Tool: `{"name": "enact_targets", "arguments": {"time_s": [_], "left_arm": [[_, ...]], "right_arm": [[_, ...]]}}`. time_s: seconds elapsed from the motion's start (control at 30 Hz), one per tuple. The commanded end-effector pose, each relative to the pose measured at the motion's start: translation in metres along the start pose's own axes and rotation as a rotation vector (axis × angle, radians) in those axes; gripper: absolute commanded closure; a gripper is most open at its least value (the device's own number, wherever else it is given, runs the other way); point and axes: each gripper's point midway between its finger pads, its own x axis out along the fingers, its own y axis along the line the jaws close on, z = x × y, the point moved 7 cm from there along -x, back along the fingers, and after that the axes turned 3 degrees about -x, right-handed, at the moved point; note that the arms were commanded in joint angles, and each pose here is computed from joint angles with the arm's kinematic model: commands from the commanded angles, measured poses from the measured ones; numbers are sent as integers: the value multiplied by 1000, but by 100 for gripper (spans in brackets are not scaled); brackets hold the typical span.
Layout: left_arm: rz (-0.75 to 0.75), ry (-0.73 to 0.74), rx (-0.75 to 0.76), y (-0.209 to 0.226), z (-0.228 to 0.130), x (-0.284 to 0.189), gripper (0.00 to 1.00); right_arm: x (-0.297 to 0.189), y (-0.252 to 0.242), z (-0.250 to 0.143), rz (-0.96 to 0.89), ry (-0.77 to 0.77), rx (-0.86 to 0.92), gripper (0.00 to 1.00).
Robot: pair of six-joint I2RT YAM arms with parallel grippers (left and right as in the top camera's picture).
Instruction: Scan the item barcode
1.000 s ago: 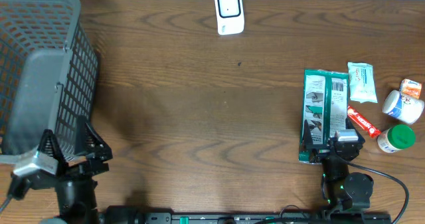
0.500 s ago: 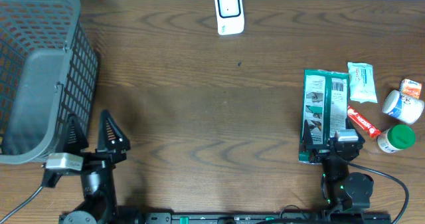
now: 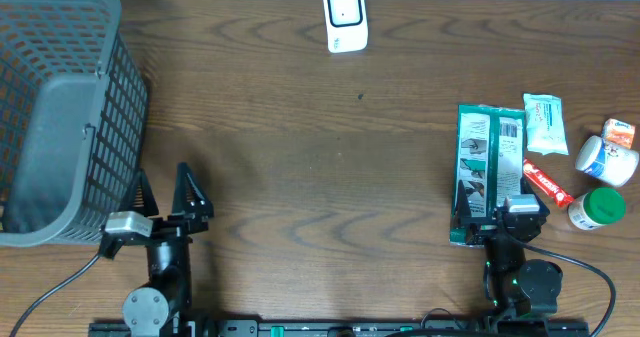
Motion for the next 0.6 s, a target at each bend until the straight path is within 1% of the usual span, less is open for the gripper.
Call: {"name": "enact_targets", "arguments": {"time_s": [0.0,0.17,0.33,0.4,0.57], "left_arm": [[11,37,-6,4,-8,-1,20],[71,156,7,14,-29,-3,20],[165,342,33,31,-60,-13,20],[179,404,71,35,-69,-18,20],[30,461,308,26,-74,-18,20]], "right_arm": [[0,-2,0,-8,0,-11,1],[0,-2,0,-7,0,-11,1],[0,-2,0,-7,0,-11,1],[0,-2,0,-7,0,-11,1],[0,-2,0,-7,0,-11,1]]}}
